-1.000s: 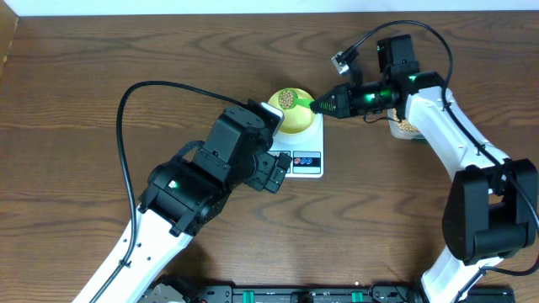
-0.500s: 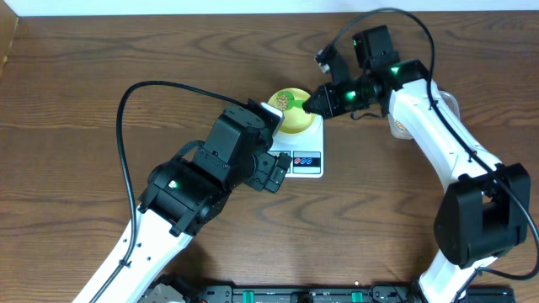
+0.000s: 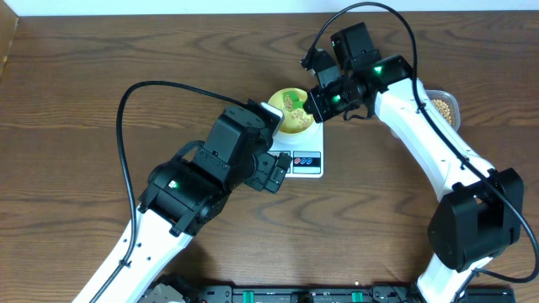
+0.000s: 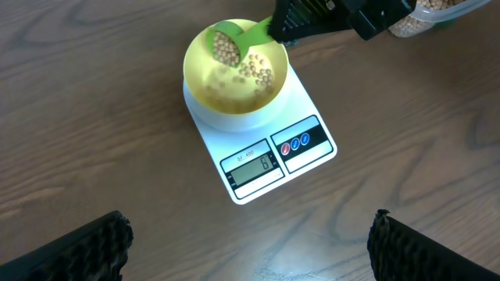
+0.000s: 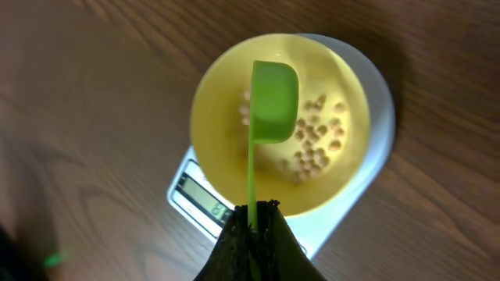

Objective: Scoop item into bowl and weigh 50g on scale
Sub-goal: 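Tilt the scoop with the right gripper to pour soybeans into bowl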

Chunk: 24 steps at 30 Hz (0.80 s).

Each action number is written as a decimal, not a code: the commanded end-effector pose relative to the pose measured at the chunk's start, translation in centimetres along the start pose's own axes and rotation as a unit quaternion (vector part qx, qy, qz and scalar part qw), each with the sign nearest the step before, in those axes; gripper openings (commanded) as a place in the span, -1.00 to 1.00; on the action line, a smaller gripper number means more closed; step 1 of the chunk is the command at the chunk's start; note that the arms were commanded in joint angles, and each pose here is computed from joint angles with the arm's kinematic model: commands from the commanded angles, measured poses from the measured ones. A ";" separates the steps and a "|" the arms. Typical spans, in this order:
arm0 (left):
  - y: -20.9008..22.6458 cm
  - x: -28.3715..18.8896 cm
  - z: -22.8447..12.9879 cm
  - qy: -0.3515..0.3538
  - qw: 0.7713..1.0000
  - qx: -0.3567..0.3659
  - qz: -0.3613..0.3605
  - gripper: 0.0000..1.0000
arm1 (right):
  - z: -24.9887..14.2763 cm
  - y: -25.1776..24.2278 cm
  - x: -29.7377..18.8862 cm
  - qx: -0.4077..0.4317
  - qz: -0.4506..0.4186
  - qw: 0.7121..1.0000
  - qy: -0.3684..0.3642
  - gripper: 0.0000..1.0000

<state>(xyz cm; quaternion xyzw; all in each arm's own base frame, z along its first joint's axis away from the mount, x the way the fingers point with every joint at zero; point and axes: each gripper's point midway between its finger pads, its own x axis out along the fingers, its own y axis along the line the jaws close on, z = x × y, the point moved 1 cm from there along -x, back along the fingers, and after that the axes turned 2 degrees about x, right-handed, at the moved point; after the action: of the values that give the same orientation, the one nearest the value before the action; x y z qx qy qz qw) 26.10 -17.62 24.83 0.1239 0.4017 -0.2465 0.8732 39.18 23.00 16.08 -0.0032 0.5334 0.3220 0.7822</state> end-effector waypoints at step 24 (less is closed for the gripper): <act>0.3 -0.1 0.3 -0.003 1.000 -0.010 0.007 0.97 | 1.1 1.8 -3.3 -0.177 -0.096 0.980 -0.007 -0.97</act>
<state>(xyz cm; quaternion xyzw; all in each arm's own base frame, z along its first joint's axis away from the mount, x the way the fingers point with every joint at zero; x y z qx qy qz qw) 26.10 -17.62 24.83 0.1239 0.4017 -0.2465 0.8732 38.36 23.15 17.01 -0.1623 0.5009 0.3287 0.7840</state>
